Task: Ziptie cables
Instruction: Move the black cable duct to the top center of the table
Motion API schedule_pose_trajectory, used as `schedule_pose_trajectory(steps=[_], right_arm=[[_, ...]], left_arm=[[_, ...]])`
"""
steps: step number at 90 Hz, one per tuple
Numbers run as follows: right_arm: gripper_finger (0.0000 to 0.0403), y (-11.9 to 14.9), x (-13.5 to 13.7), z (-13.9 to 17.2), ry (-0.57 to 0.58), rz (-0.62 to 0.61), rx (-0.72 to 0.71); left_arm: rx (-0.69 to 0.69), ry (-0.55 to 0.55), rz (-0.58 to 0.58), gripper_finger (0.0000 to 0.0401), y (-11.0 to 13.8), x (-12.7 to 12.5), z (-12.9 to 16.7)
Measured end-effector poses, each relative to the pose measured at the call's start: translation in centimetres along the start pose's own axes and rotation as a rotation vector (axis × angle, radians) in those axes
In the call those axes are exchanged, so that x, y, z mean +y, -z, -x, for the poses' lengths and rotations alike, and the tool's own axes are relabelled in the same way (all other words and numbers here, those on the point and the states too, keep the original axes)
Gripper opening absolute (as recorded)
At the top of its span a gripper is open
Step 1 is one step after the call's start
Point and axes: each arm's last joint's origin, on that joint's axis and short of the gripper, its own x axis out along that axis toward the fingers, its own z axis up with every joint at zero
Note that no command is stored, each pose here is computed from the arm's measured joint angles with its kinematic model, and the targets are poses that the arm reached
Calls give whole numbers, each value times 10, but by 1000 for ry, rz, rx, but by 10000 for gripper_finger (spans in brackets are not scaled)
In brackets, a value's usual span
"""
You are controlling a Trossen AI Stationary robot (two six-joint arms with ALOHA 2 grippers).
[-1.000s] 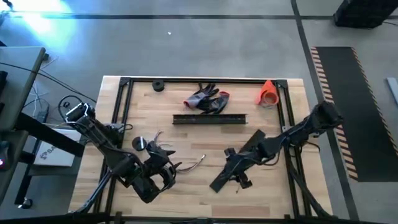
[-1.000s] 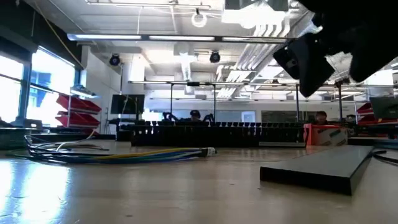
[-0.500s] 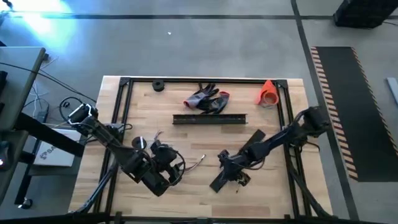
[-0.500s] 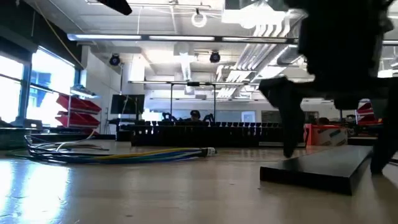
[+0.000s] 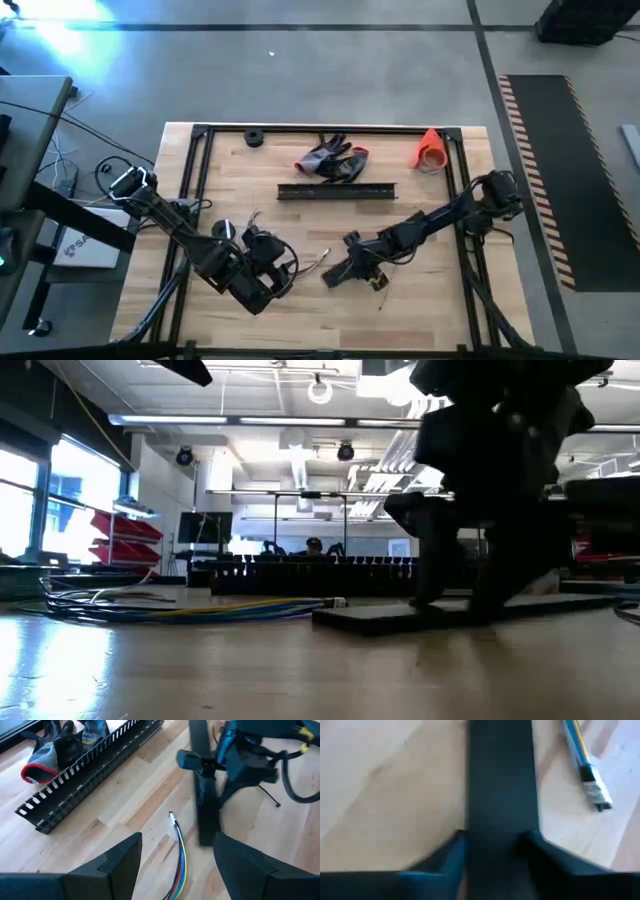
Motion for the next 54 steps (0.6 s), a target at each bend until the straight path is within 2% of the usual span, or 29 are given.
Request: schedule_pose_trajectory(steps=[11, 18, 27, 40, 54], right_arm=[[18, -10, -5, 13, 14, 21, 17], [2, -13, -11, 22, 21, 28, 44], [14, -22, -23, 37, 46, 3, 7], [34, -22, -35, 56, 15, -32, -27], [85, -17, -48, 77, -124, -105, -98]], left_arm=[[-5, 1, -3, 225, 1, 0, 1], [-10, 0, -2, 225, 1, -1, 1], [-19, -5, -2, 225, 0, 0, 1], [-19, -5, -2, 225, 0, 0, 1], [-18, -6, -6, 225, 0, 0, 1]])
